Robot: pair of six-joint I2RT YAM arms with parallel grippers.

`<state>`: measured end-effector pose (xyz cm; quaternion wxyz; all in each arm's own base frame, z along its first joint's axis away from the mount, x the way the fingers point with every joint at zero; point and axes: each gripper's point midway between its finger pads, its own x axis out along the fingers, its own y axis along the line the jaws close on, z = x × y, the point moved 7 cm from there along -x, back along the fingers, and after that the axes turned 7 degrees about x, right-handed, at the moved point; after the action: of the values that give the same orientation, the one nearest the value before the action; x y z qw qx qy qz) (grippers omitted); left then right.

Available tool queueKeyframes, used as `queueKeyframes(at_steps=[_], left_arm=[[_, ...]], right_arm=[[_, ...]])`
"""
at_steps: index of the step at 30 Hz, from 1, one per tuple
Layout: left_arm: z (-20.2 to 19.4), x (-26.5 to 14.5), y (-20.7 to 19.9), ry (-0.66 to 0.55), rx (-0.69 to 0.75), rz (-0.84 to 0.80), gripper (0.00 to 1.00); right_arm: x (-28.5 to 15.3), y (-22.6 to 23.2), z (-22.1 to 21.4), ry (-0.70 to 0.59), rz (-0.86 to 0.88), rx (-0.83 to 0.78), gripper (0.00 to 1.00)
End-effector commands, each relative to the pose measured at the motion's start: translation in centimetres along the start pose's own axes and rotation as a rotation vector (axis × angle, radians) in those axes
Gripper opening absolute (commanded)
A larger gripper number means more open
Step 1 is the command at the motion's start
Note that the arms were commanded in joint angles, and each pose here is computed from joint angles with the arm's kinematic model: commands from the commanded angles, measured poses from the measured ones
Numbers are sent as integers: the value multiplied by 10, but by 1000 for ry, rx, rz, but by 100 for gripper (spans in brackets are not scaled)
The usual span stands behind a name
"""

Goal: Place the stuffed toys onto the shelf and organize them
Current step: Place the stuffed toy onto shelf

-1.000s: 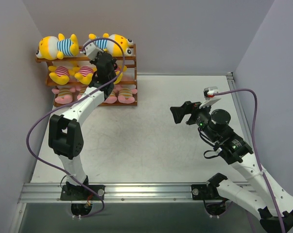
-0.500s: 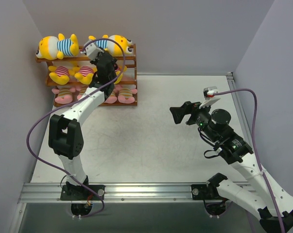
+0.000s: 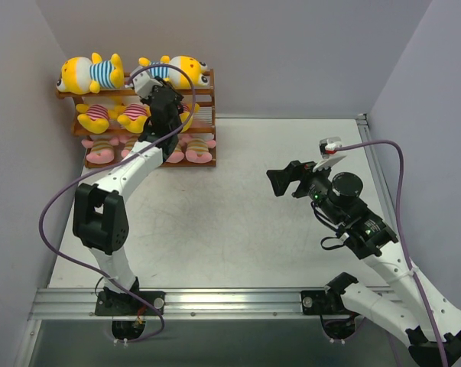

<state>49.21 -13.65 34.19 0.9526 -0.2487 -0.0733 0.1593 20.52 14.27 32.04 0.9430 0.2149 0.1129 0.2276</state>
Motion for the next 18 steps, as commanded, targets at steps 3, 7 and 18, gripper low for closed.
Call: queueKeyframes(at_steps=[3,7,18], left_arm=[[45,-12,-13,-82,-77,-59,38],[45,-13,-12,-72,-70,-68,37],[41,-11,-1,-37,-71,-77,37]], right_arm=[[-3,3,4,-26,31,12,95],[-3,4,4,-26,34,15,95],[-3,4,4,-24,37,19,95]])
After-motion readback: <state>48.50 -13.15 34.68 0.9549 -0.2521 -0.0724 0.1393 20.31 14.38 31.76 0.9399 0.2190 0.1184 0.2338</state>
